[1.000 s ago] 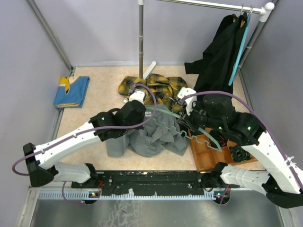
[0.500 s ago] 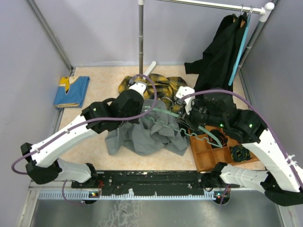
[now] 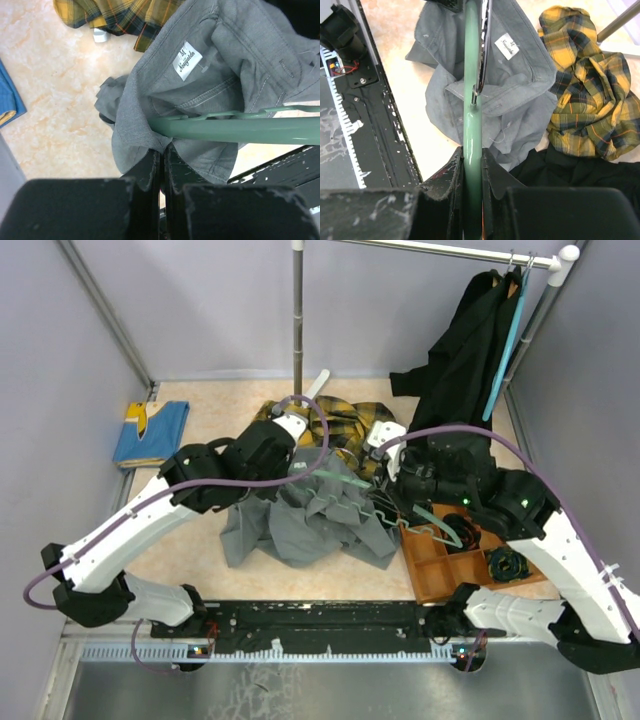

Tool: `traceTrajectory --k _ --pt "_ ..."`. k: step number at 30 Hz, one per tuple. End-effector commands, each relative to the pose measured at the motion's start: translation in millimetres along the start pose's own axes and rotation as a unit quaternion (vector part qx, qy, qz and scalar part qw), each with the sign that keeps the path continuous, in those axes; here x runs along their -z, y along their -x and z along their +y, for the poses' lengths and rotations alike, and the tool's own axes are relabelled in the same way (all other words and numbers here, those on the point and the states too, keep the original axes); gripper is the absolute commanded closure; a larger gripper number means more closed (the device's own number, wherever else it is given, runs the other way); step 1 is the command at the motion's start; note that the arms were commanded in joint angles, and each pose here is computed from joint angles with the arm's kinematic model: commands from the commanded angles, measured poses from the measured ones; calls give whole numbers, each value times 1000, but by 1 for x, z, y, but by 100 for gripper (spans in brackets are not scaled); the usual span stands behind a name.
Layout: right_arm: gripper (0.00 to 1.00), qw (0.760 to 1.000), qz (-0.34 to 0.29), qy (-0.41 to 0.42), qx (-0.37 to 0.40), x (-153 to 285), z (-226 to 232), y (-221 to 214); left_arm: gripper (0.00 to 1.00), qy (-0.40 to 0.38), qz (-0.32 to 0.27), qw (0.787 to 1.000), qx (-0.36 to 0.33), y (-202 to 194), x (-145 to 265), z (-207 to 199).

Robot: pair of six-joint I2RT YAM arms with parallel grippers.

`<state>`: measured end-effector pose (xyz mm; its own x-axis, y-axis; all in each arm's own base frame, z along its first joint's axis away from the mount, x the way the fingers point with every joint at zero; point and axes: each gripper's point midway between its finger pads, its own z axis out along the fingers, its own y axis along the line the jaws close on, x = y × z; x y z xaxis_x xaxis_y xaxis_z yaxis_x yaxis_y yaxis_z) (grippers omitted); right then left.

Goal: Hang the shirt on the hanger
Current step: Hang the shirt on the hanger.

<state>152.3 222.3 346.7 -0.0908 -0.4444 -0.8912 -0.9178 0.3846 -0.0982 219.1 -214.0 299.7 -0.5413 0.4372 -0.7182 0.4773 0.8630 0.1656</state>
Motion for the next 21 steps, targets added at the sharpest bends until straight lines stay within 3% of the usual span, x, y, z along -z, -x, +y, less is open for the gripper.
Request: traceTrajectory --k 1,5,11,21 --pt "100 1000 2 -13 -13 -3 -5 5 100 39 14 999 -24 -3 1 18" --pt "100 998 17 -55 -22 7 -19 8 100 56 37 998 -10 -17 -2 22" --pt "100 998 29 -44 -36 23 -11 9 100 57 63 996 7 -39 -5 21" --pt "100 999 12 -11 -52 -3 -3 10 100 28 48 998 -1 -29 -4 12"
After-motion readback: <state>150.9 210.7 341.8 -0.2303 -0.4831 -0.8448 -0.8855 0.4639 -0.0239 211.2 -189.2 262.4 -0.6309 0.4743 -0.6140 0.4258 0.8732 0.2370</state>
